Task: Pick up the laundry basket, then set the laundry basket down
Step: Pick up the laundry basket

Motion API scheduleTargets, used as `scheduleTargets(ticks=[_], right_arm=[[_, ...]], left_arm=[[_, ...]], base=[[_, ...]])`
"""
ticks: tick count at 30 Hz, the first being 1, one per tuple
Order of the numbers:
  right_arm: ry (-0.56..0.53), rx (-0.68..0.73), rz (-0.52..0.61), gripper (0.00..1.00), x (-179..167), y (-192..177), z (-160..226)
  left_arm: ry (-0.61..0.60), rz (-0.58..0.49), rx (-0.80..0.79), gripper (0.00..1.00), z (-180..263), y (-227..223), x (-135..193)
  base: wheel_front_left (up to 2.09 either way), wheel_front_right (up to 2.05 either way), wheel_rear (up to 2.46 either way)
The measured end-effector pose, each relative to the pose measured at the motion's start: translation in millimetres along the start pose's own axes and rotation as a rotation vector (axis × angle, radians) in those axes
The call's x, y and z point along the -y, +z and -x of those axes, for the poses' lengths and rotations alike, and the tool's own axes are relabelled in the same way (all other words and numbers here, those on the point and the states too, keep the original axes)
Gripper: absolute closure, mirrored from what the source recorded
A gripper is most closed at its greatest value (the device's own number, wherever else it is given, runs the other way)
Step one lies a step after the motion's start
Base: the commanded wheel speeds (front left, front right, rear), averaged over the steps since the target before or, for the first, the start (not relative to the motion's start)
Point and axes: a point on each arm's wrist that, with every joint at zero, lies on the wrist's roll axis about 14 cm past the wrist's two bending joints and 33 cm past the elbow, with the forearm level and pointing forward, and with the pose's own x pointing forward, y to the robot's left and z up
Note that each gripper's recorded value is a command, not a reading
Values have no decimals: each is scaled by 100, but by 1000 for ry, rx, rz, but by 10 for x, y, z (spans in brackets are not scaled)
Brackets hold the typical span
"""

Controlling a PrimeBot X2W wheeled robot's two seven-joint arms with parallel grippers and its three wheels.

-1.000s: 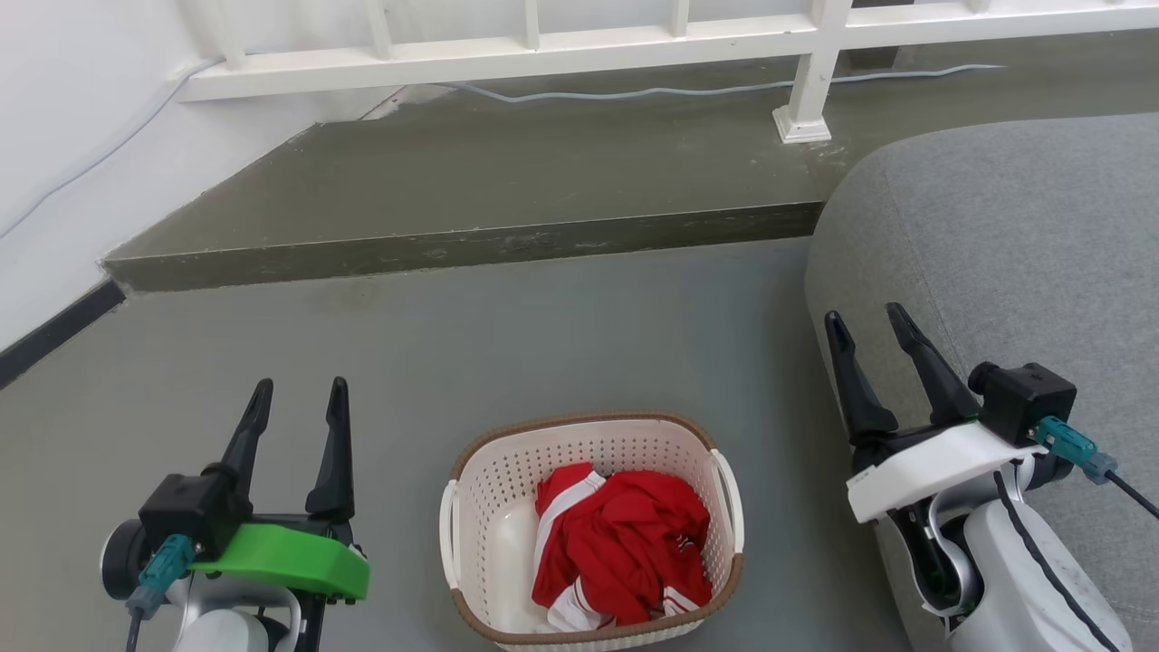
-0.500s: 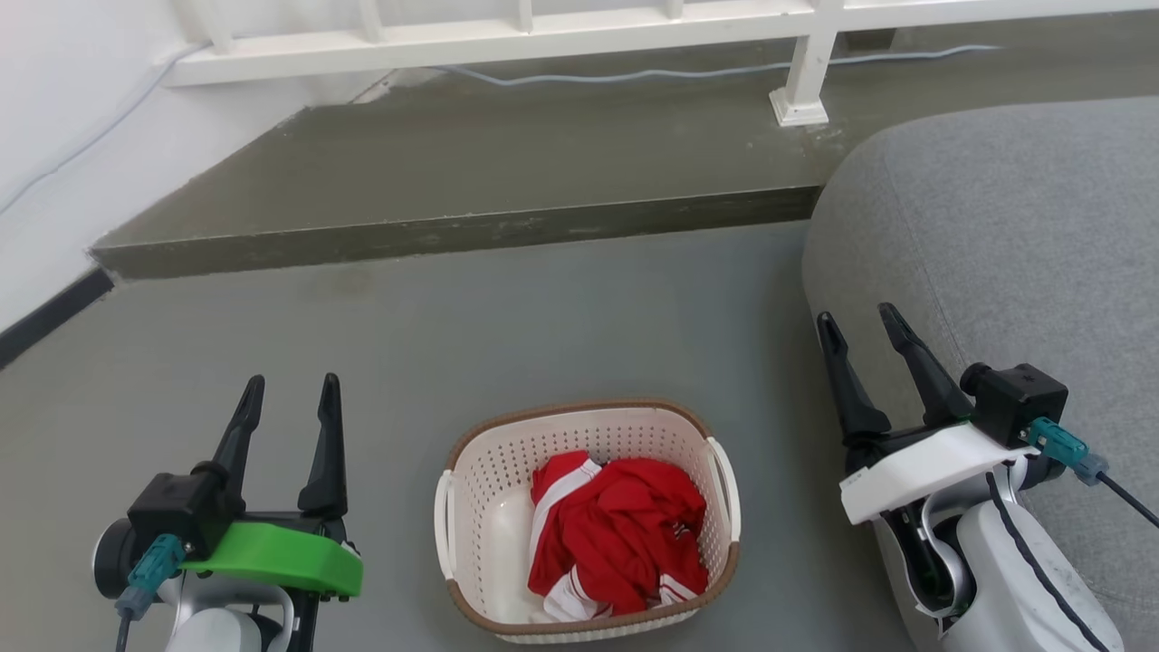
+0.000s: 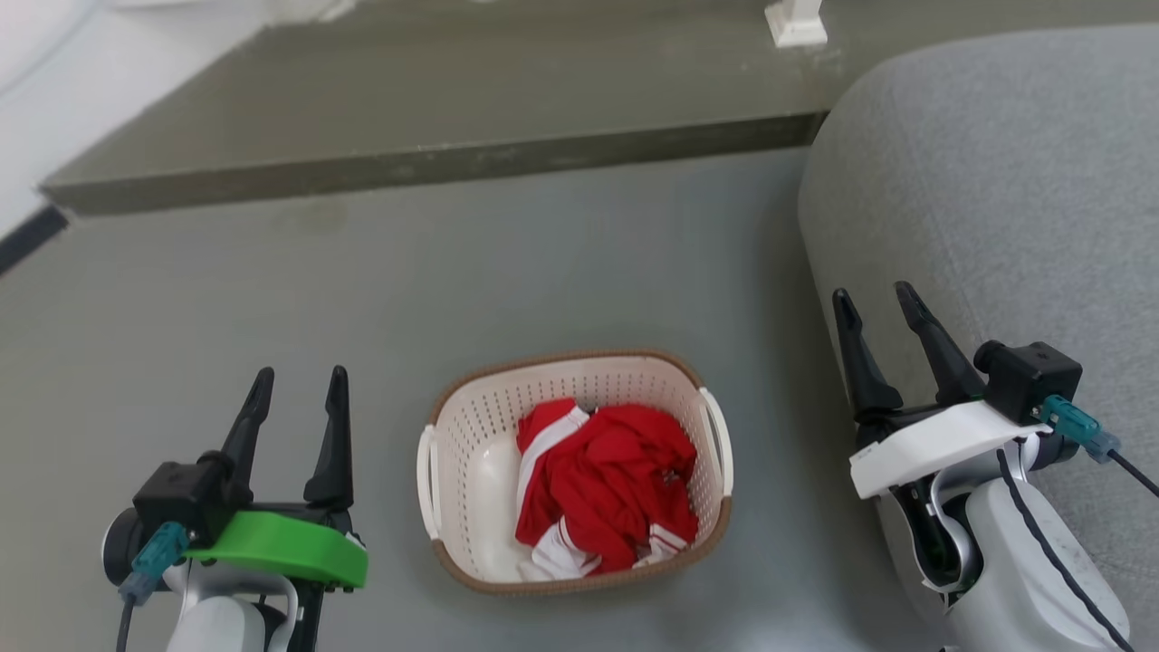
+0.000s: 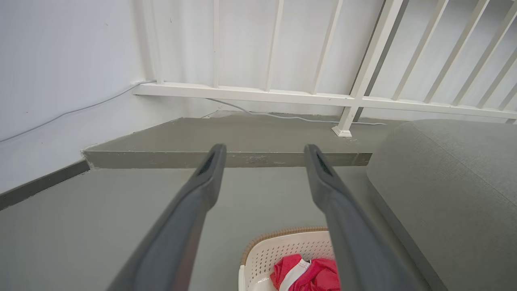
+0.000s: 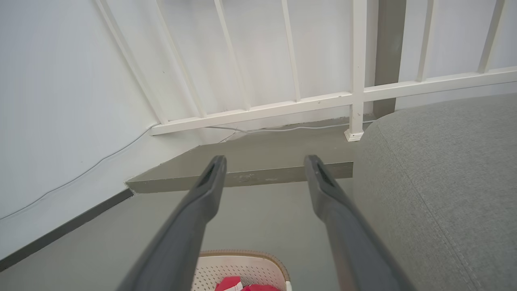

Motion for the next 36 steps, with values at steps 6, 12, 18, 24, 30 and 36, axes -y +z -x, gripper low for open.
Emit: scheduleTargets(ticks=[6, 12, 18, 24, 30, 36], right_arm=[[-24, -60, -7, 0, 103, -220, -94], [-45, -143, -16, 0, 197, -525, -160], [-65, -212, -22, 0, 308, -801, -271], [-91, -332, -36, 0, 407, -1243, -278], [-87, -390, -41, 0, 435, -1501, -395], [-62, -485, -35, 0, 422, -1867, -515]], left_arm=[[13, 21, -68, 0, -118, -256, -70], [4, 35, -136, 0, -271, -528, -86], [-5, 53, -193, 0, -457, -784, -104], [13, 84, -273, 0, -544, -1124, -190], [23, 91, -345, 0, -612, -1423, -265], [42, 100, -424, 0, -683, -1771, -384]], base=[[0, 0, 0], [0, 0, 0], [0, 0, 0], [0, 0, 0], [0, 0, 0], [0, 0, 0]])
